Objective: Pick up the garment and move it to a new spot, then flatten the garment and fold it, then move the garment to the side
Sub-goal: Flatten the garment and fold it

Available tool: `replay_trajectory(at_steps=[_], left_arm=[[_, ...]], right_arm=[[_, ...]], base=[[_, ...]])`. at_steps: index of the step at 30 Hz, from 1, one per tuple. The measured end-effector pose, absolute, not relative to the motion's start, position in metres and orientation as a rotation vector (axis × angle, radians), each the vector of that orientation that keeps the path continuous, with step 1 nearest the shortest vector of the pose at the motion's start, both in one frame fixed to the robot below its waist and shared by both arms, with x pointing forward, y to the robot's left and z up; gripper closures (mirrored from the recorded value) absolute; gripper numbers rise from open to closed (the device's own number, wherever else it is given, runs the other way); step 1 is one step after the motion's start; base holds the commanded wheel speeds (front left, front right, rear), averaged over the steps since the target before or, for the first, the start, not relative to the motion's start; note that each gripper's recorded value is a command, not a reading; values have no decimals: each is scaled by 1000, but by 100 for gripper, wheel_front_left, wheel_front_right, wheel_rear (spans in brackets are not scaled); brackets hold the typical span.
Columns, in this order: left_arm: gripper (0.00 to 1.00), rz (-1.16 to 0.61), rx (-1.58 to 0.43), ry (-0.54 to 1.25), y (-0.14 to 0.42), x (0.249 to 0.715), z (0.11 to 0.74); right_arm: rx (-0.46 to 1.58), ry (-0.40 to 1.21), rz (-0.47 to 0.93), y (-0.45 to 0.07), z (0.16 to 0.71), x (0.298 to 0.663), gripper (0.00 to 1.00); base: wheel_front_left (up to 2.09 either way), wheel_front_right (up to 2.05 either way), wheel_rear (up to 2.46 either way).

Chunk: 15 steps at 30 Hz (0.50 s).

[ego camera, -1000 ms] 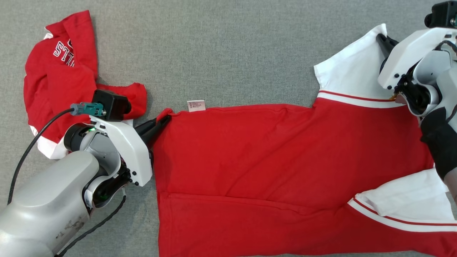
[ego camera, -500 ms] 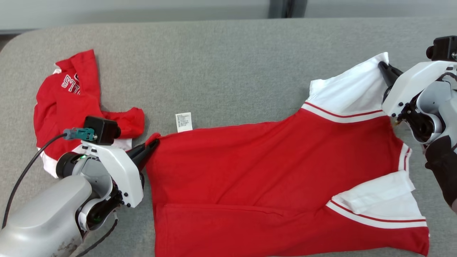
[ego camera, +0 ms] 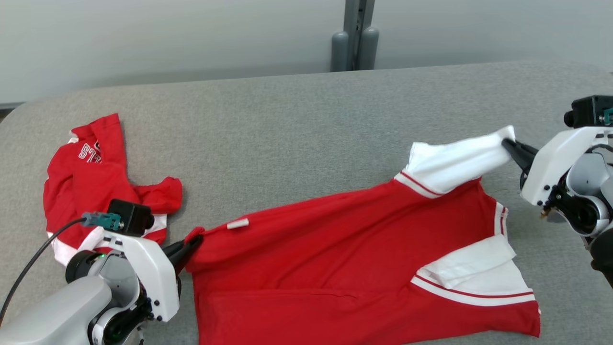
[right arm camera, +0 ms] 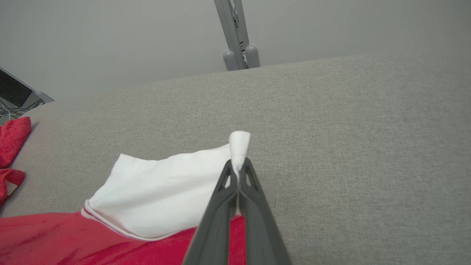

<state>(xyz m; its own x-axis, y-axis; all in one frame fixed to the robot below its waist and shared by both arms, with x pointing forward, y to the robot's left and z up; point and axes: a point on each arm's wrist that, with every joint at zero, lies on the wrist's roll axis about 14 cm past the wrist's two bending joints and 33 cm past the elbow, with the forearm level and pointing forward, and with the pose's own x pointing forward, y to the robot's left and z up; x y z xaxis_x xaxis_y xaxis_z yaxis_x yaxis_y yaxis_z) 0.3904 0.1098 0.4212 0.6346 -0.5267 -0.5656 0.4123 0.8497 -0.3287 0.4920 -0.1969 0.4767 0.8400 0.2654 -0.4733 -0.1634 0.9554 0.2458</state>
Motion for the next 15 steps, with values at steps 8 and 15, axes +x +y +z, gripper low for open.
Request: replay_trajectory(at_steps=[8, 15], left_arm=[[100, -533, -128, 742, 114, 383, 414], [100, -562, -134, 769, 107, 367, 410]], right_arm=[[212, 621, 223, -214, 468, 461, 100], [222, 688, 262, -211, 458, 440, 100]], base=[[0, 0, 0], [0, 0, 0]])
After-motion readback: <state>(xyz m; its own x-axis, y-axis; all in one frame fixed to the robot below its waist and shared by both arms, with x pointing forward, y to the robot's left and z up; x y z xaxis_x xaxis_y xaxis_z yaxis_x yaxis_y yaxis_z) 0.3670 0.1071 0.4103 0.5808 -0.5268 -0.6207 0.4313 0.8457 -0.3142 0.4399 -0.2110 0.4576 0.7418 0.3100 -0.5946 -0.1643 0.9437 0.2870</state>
